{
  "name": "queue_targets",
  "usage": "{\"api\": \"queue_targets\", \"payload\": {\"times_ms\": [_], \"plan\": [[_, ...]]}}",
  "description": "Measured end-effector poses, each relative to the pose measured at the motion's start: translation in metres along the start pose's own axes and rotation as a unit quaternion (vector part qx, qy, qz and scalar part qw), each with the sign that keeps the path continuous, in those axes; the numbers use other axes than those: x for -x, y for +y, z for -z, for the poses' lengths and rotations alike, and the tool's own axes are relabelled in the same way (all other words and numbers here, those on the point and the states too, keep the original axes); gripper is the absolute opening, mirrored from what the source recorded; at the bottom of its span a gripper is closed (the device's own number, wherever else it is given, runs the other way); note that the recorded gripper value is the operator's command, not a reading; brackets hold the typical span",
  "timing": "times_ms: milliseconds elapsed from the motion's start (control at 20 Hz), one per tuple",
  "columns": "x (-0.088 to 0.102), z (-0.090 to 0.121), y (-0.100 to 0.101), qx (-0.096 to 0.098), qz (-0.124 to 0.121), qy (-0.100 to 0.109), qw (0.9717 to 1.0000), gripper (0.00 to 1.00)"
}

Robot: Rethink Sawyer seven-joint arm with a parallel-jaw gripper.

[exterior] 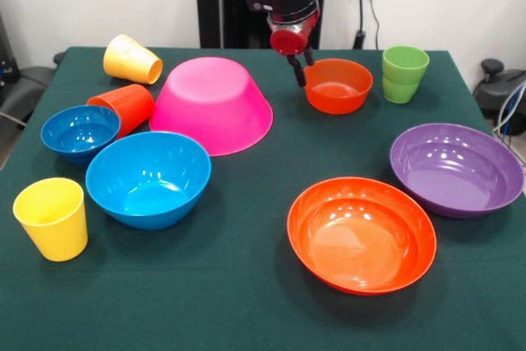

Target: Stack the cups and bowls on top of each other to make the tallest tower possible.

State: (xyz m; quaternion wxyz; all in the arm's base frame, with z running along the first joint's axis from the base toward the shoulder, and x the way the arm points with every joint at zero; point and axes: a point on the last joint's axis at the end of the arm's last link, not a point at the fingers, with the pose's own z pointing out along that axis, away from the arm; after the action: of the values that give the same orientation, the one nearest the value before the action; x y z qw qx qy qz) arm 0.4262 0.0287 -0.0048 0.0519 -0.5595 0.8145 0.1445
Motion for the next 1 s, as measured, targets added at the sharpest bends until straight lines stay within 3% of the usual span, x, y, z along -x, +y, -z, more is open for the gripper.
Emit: {"api": "queue_targets", "payload": {"times_ms": [300,600,1000], "plan": [[0.003,0.005,-0.004,-0.007,-0.005,-0.011,0.9999,1.00],[0.003,0.012,-0.015,-0.034,-0.038,-0.040,0.9979,1.00],[0.000,0.014,-0.020,-0.044,-0.054,-0.051,0.9963,1.00]]}}
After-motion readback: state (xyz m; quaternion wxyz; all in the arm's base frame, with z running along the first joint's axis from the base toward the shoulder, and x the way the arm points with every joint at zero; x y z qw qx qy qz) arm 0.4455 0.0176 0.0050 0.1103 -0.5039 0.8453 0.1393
